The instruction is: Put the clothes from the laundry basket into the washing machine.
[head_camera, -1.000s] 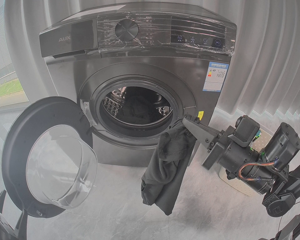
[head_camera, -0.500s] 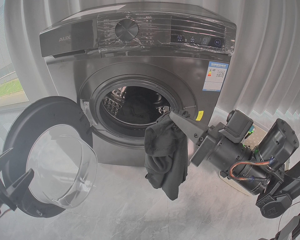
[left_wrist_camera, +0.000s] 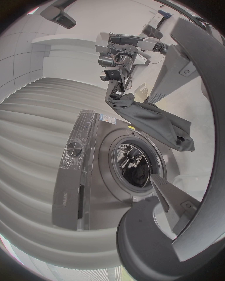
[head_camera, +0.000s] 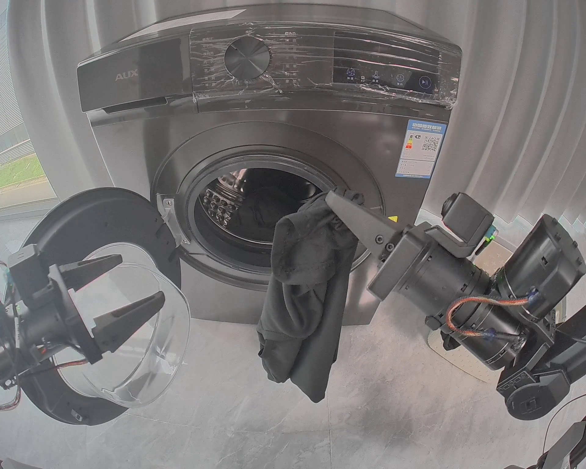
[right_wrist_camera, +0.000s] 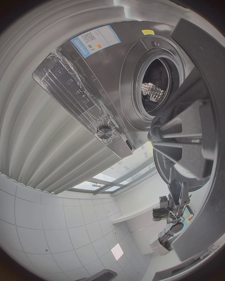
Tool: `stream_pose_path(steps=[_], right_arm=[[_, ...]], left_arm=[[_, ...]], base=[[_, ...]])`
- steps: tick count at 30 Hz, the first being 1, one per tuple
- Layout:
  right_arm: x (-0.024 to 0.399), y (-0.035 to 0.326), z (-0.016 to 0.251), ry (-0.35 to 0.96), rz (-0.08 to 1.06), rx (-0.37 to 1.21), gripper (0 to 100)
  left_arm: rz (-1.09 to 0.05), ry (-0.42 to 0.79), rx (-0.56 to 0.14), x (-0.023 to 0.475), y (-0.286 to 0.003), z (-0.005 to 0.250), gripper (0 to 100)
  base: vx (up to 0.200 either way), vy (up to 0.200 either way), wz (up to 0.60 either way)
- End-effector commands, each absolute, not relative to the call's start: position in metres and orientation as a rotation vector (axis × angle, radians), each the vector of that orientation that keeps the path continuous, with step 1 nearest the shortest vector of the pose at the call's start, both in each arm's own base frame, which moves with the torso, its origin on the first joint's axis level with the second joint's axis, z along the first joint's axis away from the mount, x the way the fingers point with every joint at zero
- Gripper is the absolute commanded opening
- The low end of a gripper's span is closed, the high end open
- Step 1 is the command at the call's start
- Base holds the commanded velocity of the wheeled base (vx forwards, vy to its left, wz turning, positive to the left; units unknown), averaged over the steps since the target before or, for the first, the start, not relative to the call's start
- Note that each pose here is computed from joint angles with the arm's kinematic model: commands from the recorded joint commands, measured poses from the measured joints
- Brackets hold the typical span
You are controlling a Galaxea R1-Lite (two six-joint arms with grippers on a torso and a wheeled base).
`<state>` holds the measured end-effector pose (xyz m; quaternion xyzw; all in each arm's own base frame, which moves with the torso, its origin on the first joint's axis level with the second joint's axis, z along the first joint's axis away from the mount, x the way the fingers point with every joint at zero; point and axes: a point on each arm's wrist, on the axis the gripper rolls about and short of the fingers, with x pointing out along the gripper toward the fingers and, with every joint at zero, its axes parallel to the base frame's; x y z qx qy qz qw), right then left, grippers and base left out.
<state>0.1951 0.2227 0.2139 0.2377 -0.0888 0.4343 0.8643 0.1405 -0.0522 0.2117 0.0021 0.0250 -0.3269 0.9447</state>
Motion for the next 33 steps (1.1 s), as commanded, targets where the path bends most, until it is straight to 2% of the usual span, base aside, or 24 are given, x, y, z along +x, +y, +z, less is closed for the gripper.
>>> stream_pose_path(steps=[1, 6, 9, 16, 23, 33], right_arm=[[0.196, 0.222, 0.217, -0.198, 0.91, 0.507, 0], [0.196, 0.223, 0.217, -0.201, 0.912, 0.508, 0], [0.196, 0.223, 0.217, -0.2, 0.912, 0.51, 0], [0.195, 0.225, 0.219, -0.202, 0.92, 0.513, 0], [0.195, 0.225, 0.218, -0.203, 0.919, 0.512, 0], [0.195, 0.226, 0.22, -0.206, 0.923, 0.516, 0]], left_arm=[[-0.722, 0.154, -0.009, 0.174, -0.08, 0.191, 100], [-0.76, 0.182, -0.009, 0.187, -0.097, 0.177, 100], [-0.767, 0.204, -0.026, 0.192, -0.102, 0.17, 100], [-0.791, 0.26, -0.016, 0.204, -0.113, 0.148, 100], [-0.822, 0.234, -0.015, 0.221, -0.132, 0.128, 100], [-0.832, 0.249, -0.004, 0.237, -0.141, 0.101, 100]], base=[[0.0, 0.0, 0.0], [0.0, 0.0, 0.0], [0.0, 0.0, 0.0], [0.0, 0.0, 0.0], [0.0, 0.0, 0.0], [0.0, 0.0, 0.0]])
